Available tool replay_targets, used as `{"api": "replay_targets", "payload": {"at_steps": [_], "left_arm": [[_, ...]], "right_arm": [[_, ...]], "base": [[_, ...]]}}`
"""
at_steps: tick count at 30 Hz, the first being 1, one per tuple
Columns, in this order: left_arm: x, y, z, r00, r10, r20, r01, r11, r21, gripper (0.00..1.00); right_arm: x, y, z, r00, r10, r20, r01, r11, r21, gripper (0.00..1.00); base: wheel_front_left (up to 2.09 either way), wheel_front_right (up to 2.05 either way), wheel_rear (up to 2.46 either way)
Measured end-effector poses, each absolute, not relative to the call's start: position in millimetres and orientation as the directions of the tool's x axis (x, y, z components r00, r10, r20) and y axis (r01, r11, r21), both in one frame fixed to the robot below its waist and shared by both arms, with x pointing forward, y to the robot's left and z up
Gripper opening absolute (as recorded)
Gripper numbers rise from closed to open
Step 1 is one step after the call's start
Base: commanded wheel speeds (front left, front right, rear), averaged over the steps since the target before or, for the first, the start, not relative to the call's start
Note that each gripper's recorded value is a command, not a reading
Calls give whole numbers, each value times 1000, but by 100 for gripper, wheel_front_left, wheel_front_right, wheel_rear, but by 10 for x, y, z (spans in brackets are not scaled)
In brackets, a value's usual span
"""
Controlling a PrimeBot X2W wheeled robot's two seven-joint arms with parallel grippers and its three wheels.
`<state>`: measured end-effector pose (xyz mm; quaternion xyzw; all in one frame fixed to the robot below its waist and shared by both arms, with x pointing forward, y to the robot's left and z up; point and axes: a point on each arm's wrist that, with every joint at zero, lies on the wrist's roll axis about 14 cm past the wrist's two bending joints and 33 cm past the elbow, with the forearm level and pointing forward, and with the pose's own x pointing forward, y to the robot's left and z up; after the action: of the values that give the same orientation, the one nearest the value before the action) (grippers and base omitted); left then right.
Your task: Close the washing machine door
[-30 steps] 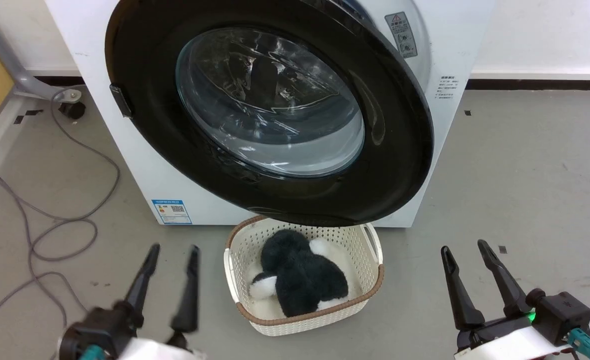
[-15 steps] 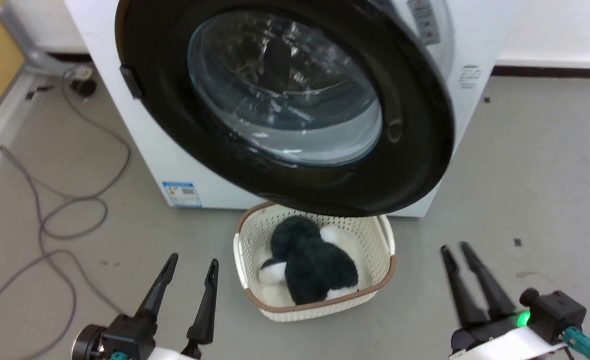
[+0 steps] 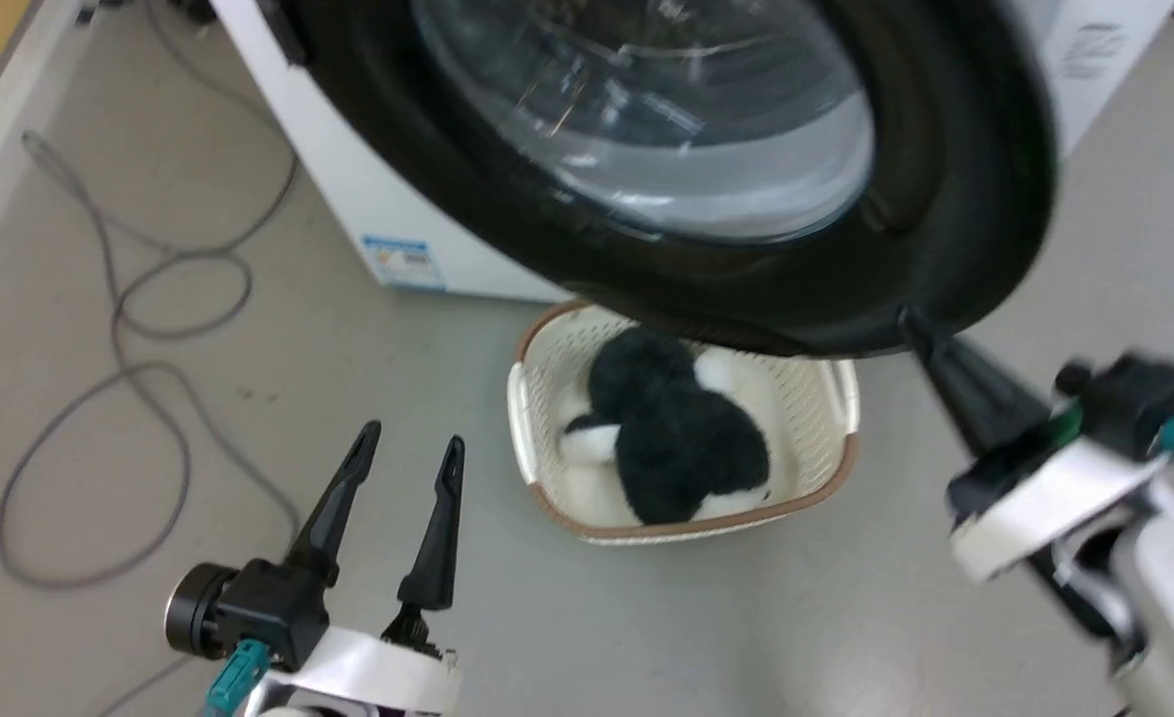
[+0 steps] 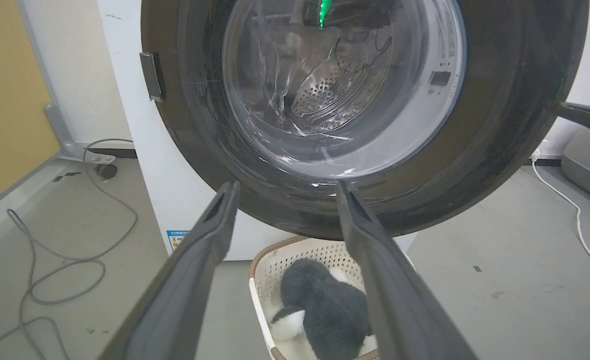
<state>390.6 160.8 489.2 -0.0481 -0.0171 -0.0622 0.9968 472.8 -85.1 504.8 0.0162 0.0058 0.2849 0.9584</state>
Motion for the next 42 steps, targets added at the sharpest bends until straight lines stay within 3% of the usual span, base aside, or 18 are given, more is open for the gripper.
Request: {"api": "replay_targets", "payload": {"at_steps": [12,24,33,42], "left_arm": [[4002,1755,4797,998,-68,16,69,995,-74,100],[4067,1824,4669,999,-48,-20,47,997,-57,100],[4059,1834,4688,999,-44,-16,43,997,-57,100],[4032,1817,4858,998,-46,33,48,997,-68,100]], "right_arm": [[5606,-992,4900,844,529,-93,-525,849,65,0],[6352,-1298,4917,904,413,-111,-405,910,86,0],[6463,-1333,4883,917,378,-128,-365,924,115,0],[6286,-1442,5158,935,351,-48,-344,932,116,0]], "base": [[0,0,0],[0,0,0],[0,0,0],[0,0,0]]}}
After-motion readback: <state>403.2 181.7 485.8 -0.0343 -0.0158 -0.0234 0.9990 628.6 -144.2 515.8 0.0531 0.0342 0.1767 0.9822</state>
